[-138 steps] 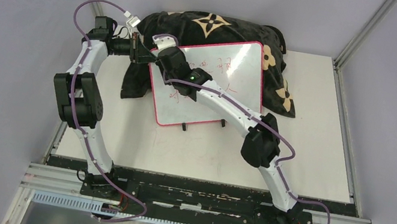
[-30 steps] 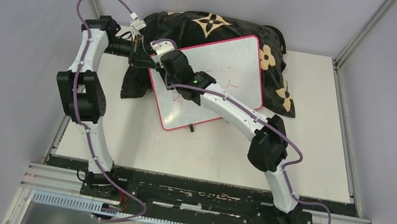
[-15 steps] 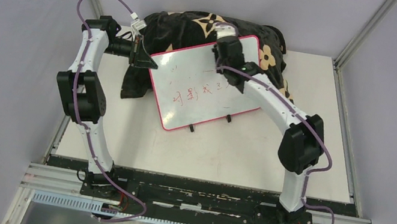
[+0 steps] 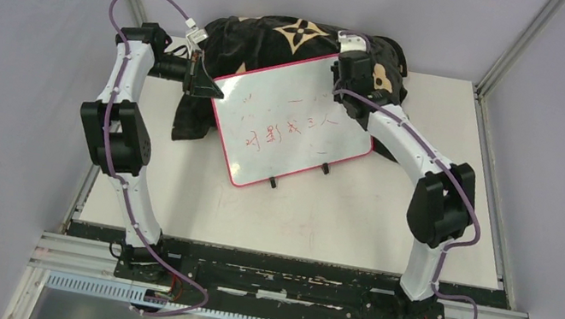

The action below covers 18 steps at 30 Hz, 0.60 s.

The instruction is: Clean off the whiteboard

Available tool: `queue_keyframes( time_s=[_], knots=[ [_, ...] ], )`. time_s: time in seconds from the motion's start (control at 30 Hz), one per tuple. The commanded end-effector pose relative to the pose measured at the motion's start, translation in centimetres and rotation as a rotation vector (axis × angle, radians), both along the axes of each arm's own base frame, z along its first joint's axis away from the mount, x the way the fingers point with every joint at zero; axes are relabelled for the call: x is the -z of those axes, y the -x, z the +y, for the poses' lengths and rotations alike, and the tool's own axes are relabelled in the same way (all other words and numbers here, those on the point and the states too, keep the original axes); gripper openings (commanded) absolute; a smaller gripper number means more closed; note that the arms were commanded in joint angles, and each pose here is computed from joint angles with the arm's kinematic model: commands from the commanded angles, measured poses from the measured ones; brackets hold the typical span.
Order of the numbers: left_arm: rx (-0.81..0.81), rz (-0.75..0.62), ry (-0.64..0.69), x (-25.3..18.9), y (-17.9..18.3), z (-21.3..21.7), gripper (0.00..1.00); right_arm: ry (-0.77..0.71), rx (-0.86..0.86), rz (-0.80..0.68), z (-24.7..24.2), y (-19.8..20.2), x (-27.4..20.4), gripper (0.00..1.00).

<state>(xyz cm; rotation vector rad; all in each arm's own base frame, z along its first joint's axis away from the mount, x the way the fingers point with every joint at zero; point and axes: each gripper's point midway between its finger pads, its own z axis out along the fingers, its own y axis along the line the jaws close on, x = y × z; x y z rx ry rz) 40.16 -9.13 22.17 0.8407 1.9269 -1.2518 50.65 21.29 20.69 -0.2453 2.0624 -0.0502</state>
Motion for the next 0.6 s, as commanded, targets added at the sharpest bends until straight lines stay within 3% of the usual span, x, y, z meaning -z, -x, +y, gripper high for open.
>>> queue_keyframes(
  time_s=[0.0,0.57],
  knots=[
    [0.031,-0.162,-0.082,-1.2,-0.7,0.2,0.03,-0.11,-0.161,0.016,5.7,2.1,0.1,0.0],
    [0.033,-0.157,-0.077,-1.0,-0.5,0.1,0.03,-0.083,-0.516,0.031,24.9,11.0,0.7,0.01]
  ],
)
